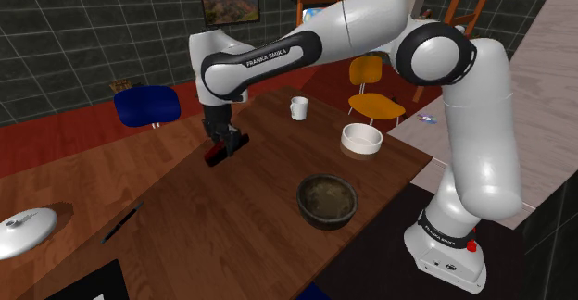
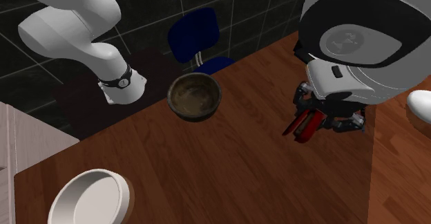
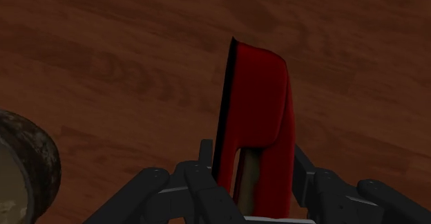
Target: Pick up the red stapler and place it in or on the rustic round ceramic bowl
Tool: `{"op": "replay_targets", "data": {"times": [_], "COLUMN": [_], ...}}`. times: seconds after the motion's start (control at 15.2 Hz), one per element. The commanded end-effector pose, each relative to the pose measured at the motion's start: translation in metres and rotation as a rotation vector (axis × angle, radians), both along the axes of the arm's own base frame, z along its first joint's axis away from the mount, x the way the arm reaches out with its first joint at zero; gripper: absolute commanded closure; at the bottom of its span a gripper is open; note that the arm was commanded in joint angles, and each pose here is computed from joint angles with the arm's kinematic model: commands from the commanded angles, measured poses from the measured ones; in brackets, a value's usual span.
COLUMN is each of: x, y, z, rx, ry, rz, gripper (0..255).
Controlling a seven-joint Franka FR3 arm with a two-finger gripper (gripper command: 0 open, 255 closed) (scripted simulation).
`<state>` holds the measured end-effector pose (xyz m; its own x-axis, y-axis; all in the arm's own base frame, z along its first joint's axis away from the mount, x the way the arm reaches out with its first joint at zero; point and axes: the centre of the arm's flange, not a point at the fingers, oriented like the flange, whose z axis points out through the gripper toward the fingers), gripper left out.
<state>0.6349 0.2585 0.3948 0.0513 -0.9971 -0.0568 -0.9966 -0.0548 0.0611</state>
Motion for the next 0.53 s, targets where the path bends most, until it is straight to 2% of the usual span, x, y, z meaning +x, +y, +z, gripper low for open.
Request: {"op": "replay_targets", "data": {"times": [0.0, 0.46], "x": [-0.025, -0.112], "y": [-0.007, -0.039], "z": [0.002, 0.003], "rx": [-0.001, -0.001], "ry": [0.000, 0.000], "rz": [-0.001, -0.001], "gripper": [255, 255]}}
